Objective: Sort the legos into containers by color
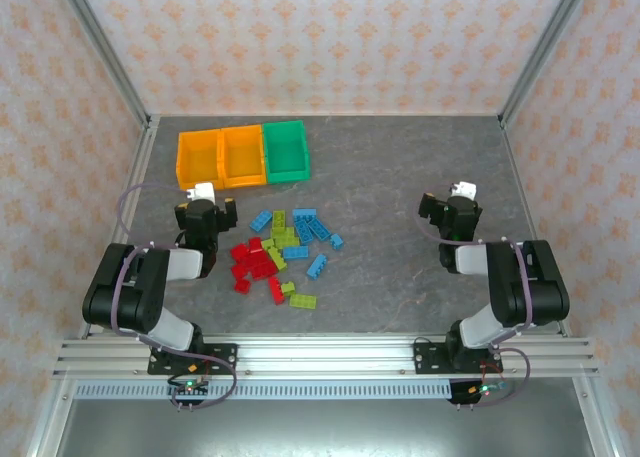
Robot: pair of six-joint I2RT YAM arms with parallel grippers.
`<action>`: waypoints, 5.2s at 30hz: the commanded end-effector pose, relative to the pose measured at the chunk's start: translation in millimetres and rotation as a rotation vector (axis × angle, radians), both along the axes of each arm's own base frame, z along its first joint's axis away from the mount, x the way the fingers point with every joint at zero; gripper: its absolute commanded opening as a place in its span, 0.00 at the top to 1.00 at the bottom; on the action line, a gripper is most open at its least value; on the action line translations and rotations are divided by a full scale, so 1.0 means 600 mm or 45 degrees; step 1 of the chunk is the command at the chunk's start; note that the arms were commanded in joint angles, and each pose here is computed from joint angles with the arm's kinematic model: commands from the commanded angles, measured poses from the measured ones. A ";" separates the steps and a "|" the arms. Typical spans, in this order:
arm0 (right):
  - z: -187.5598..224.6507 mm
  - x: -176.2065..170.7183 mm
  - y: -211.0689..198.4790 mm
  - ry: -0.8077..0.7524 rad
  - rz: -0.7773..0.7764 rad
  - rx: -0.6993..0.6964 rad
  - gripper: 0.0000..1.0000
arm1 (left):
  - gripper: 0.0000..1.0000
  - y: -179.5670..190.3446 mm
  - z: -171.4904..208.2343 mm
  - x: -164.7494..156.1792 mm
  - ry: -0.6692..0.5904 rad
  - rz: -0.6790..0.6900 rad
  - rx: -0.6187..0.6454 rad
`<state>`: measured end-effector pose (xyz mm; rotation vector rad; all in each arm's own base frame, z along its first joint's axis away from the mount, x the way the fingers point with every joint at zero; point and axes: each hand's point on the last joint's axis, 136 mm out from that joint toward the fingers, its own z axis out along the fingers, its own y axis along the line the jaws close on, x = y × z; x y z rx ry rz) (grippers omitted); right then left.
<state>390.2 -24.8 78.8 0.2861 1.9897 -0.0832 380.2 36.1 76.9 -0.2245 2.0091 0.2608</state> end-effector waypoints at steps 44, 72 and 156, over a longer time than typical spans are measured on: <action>0.185 -0.103 0.362 0.969 0.498 0.455 0.01 | 0.11 -0.169 0.145 -0.062 0.572 -0.162 -0.305; 0.185 -0.143 0.300 0.996 0.296 0.348 0.01 | 0.43 -0.226 -0.100 -0.027 1.367 -0.578 -0.016; -0.032 -0.067 0.715 1.102 0.245 0.235 0.39 | 0.25 -0.104 0.295 -0.261 0.608 -0.202 -0.333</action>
